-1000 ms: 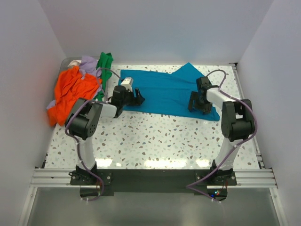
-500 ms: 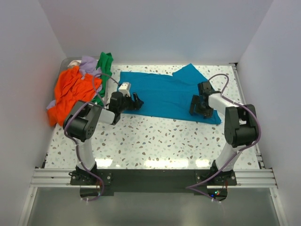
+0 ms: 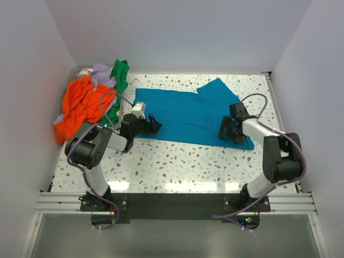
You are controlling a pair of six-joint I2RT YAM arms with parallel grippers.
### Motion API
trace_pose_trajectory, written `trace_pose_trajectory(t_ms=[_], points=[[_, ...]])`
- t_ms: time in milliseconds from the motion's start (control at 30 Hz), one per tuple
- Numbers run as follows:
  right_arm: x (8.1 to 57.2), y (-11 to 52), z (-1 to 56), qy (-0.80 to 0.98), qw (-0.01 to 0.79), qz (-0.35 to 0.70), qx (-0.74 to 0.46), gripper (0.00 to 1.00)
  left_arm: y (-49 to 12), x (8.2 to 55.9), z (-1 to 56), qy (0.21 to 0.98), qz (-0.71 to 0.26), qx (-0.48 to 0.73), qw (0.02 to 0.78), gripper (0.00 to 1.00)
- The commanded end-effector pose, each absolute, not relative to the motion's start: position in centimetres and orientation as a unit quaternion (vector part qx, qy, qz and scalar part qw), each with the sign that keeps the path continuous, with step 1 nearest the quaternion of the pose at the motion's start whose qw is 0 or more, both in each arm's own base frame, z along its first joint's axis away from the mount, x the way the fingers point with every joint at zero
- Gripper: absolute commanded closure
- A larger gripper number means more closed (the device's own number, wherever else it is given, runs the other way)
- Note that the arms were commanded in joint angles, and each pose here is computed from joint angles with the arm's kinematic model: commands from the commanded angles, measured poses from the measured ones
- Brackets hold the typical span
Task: Fold and stack the t-shirts
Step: Fold the tshirt
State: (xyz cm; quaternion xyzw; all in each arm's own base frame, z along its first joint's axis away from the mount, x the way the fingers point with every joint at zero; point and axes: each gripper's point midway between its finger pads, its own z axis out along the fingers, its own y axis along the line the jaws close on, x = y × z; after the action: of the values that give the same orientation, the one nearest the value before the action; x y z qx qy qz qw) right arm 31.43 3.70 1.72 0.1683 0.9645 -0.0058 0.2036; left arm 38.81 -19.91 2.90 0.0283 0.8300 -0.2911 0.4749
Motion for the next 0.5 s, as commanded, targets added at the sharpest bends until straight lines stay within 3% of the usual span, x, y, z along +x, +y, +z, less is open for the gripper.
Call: trace_pose_trajectory(t_ms=[0,467], points=[[26.6,3.4,0.2,0.974,0.137,-0.017,0.180,0.21,-18.5,34.4,-1.7,0.880,-0.264,0.008,0.395,0.25],[32.5,7.2,9.0,0.950,0.271,0.108,0.111,0.21,-20.6,36.7,4.3,0.842,-0.286,0.023,0.457,0.25]])
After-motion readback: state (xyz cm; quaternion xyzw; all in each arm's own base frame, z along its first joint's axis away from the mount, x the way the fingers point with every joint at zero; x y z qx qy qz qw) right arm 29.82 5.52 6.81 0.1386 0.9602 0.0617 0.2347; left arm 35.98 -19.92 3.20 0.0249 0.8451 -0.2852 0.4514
